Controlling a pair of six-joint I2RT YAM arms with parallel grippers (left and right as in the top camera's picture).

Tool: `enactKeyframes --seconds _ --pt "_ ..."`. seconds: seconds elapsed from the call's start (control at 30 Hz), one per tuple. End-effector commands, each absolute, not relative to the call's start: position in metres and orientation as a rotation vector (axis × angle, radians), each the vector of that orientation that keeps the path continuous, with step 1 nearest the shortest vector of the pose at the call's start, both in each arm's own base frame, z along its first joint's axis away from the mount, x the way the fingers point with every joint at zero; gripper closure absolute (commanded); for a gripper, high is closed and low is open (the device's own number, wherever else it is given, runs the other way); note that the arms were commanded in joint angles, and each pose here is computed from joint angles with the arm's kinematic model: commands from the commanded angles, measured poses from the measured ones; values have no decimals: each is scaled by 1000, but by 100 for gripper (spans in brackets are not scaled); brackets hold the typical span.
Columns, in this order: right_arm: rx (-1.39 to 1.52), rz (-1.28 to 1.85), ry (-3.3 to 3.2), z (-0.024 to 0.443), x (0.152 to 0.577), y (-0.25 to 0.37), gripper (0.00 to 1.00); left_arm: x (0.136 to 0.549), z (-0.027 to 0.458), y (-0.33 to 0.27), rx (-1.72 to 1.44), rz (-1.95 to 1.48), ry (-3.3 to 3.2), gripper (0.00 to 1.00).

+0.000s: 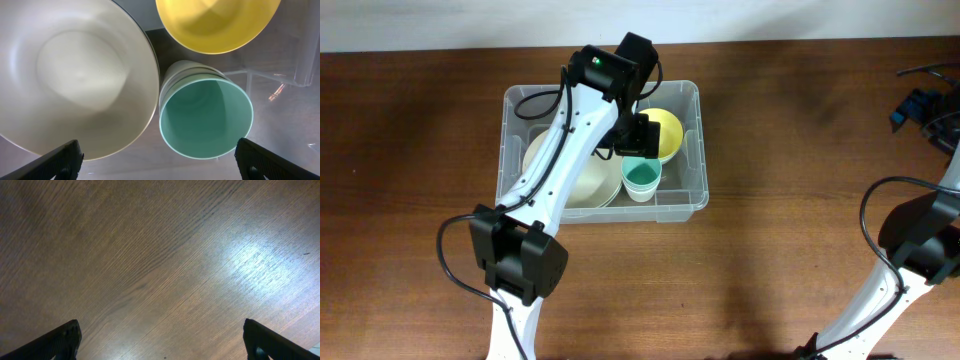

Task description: Pack container

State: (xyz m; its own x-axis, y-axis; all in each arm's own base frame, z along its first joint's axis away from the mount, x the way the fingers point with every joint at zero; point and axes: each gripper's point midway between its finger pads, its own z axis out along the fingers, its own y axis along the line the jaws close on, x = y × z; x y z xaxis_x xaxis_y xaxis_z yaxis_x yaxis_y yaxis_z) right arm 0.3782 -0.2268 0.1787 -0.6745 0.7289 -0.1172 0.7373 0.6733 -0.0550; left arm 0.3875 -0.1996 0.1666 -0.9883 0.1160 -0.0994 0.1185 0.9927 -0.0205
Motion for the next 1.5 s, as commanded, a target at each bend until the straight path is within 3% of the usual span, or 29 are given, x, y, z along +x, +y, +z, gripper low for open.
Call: enactKeyframes --seconds 0.0,0.2,0.5,0.8,1.47 --pt "1231 -164 2772 187 376 -227 1 392 170 -194 168 -9 3024 1" --pt "1231 -164 2772 187 376 -227 1 389 170 -193 185 17 3028 1" --pt "1231 -164 2772 187 376 -227 1 393 174 -201 457 -3 2965 1" --pt "1231 -164 2772 187 376 -227 1 412 230 -236 740 -106 2565 1" --pt "1231 -164 2772 187 376 -227 1 322 219 -101 403 -152 2163 1"
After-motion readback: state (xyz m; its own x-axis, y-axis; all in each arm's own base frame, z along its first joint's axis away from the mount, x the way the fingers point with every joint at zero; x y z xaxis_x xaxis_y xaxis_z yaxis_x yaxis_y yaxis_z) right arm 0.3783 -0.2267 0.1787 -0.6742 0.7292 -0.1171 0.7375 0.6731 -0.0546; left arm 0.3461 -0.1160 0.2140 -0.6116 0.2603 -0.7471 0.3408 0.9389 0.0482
